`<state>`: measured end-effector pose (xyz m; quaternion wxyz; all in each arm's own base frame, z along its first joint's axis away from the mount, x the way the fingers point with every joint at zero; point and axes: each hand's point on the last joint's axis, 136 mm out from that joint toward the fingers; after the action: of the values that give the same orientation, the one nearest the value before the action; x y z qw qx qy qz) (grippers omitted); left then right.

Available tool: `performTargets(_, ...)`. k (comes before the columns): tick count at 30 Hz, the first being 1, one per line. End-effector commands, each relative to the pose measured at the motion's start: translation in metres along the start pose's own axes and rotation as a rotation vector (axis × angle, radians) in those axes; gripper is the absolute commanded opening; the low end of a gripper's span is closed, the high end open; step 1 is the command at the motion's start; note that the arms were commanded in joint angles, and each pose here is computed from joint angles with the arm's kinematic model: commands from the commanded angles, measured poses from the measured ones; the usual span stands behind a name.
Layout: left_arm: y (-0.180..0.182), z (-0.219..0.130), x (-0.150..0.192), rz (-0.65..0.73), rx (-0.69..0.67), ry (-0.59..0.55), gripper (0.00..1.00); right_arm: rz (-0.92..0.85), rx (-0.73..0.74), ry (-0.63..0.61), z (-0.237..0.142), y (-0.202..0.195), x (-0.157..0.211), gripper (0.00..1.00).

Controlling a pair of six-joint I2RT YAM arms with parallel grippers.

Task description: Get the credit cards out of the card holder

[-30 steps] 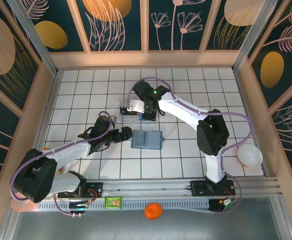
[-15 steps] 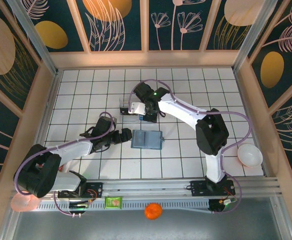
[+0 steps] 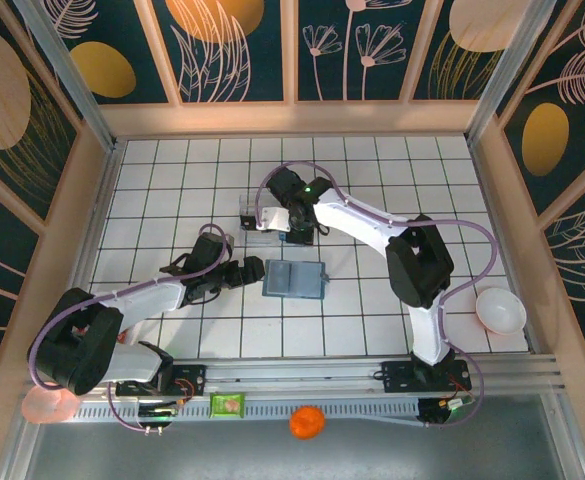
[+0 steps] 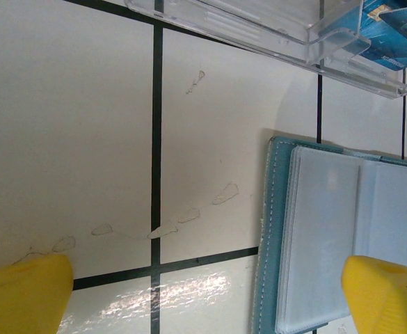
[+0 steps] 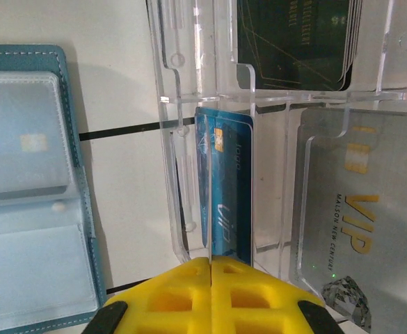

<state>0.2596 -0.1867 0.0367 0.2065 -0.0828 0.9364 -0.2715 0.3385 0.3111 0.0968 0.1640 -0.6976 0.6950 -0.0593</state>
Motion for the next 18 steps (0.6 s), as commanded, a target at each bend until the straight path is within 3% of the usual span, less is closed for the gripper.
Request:
performTargets(1, 0.000, 0.002, -0.003, -0.020, -0.001, 0.003, 0.98, -0.027, -0.022, 0.043, 0.014, 0.005, 0.010, 0.01)
performTargets(10, 0.000, 0.002, -0.002, -0.022, 0.005, 0.003, 0.99, -0.033, -0.063, 0.064, 0.023, 0.016, 0.012, 0.02)
performTargets(18, -0.002, 0.002, 0.000, -0.024, 0.019, 0.007, 0.99, 0.001, 0.074, 0.040, 0.022, -0.012, 0.005, 0.17)
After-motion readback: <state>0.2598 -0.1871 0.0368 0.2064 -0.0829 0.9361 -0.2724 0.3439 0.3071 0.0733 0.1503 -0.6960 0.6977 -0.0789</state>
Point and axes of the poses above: each hand's point on the last joint's axis, 136 mm out from that joint toward the fingers, its own z axis out along the fingers, its own y axis along the line the jaws close on, x = y × z, and after that the axes turned 1 degree about -z, right-handed
